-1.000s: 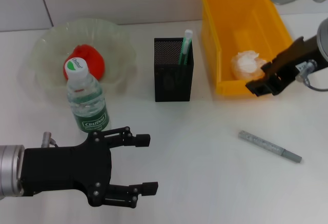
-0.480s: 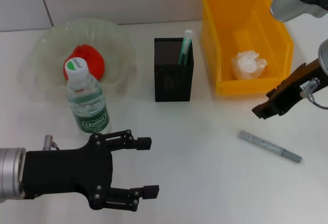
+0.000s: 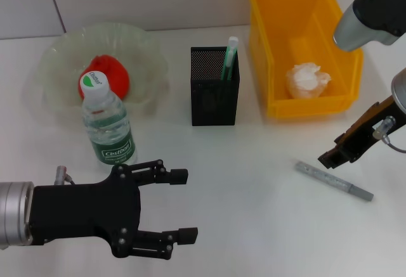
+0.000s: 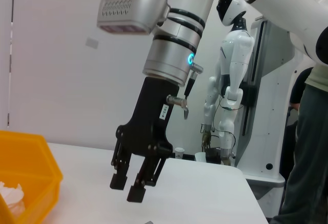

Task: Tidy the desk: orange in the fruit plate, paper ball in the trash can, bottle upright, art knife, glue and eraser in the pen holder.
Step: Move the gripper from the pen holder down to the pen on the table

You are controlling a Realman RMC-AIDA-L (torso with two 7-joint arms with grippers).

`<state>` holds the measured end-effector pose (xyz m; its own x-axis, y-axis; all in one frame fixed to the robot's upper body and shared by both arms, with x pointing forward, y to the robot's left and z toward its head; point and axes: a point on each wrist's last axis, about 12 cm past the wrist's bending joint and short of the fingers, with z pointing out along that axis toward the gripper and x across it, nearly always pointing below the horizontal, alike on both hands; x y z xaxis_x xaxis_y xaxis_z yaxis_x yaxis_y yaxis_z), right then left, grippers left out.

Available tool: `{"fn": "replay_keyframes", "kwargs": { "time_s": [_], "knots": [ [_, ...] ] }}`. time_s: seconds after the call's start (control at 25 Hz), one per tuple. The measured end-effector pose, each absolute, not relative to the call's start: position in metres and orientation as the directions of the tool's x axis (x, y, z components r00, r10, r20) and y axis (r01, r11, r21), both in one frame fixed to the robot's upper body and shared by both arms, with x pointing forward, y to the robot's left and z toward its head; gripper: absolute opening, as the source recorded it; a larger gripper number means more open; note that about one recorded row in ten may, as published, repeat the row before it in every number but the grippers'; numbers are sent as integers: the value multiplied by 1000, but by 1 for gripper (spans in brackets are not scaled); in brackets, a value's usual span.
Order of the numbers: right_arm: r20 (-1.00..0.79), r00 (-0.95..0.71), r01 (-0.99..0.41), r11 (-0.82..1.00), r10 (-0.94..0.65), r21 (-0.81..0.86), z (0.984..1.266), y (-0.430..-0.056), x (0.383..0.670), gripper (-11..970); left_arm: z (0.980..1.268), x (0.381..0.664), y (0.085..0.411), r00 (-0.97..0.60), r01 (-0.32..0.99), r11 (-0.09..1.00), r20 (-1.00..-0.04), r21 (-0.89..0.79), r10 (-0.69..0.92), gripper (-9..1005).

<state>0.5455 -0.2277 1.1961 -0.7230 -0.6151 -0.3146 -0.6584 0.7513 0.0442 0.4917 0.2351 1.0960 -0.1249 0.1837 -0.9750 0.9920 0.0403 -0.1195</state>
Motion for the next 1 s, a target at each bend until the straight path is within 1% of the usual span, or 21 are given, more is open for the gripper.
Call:
{"fn": "replay_keyframes", "kwargs": {
  "time_s": [0.36,0.68,1.0],
  "knots": [
    [-277,-725,-663,748,-631,33,1184,-234,549,459,1096,493,234,-124,992,41,-975,-118,184,861],
    [-244,-652,-740,673,-718,-4,1179,-236,549,459,1095,493,233,-121,992,42,-976,-115,182,861],
    [-225,-610,-777,630,-760,-23,1175,-237,551,460,1095,493,231,-121,993,34,-976,-117,180,861]
  ]
}}
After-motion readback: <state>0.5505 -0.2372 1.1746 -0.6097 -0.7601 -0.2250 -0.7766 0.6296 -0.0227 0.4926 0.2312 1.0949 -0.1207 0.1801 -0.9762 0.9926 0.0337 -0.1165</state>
